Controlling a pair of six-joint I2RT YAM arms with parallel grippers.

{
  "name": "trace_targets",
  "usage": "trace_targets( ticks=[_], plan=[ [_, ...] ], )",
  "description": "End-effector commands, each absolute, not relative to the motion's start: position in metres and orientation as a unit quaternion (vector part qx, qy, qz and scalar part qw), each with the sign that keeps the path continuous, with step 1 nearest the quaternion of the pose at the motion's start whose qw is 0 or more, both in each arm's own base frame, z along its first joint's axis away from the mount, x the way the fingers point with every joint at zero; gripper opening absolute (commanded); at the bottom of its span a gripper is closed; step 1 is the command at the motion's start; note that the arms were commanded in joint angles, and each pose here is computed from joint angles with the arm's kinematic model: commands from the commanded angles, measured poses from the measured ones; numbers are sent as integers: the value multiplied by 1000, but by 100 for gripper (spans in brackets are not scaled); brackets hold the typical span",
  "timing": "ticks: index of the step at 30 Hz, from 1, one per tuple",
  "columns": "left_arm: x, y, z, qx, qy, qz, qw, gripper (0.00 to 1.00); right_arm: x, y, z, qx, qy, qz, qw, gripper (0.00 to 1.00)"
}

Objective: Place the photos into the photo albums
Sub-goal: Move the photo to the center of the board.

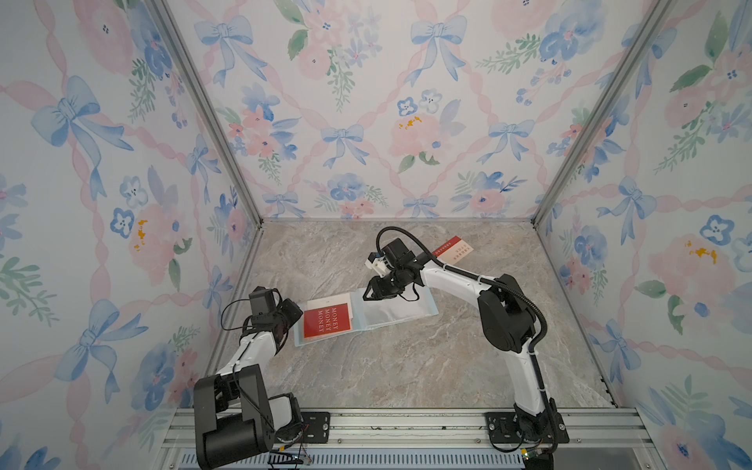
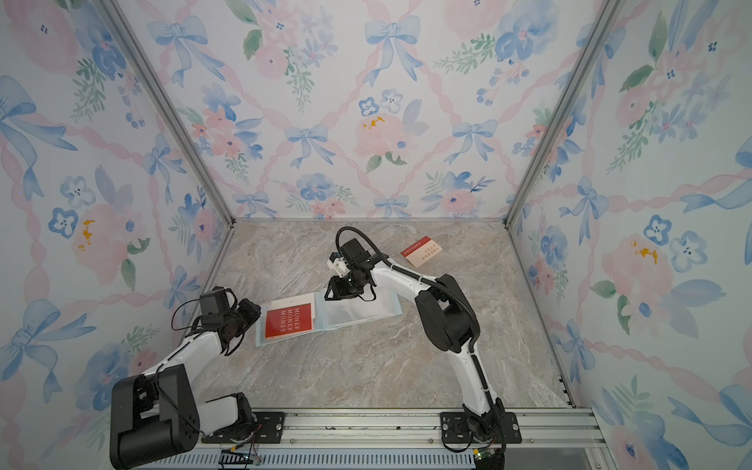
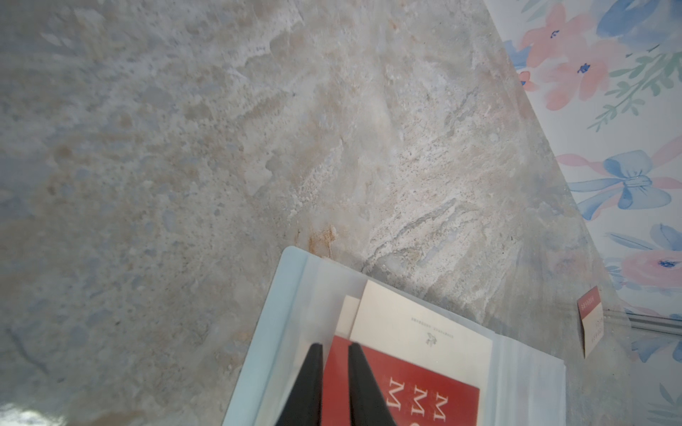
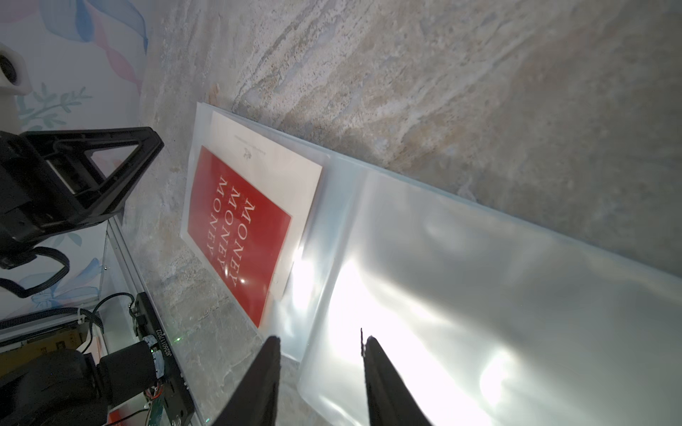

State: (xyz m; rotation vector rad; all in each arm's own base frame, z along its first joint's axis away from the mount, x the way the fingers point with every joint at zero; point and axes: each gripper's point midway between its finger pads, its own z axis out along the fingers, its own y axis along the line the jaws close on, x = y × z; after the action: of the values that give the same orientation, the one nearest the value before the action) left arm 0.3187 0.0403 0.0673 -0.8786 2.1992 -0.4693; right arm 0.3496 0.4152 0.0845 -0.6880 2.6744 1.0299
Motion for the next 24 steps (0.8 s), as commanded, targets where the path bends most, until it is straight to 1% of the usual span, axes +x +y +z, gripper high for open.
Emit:
trace_targets(
  ticks=[1,3,4,9,15,18,24],
  plan=[
    [329,36,88,-328,844,-201,374,17,363,396,99,-212,902,358,116,39],
    [331,32,94,-319,843,-211,378,17,376,380,98,-193,906,355,125,39],
    [333,29,97,-313,843,-217,380,16,384,370,99,-184,909,352,130,39],
    [350,-3,105,-262,859,-236,372,16,423,318,102,-145,924,315,159,39],
    [370,-44,124,-210,866,-253,377,16,467,243,100,-95,946,249,184,39],
    [383,-64,136,-186,867,-262,381,17,486,207,102,-52,948,246,196,39],
    [401,-93,137,-164,875,-259,375,17,515,150,106,-2,950,230,209,39]
  ],
)
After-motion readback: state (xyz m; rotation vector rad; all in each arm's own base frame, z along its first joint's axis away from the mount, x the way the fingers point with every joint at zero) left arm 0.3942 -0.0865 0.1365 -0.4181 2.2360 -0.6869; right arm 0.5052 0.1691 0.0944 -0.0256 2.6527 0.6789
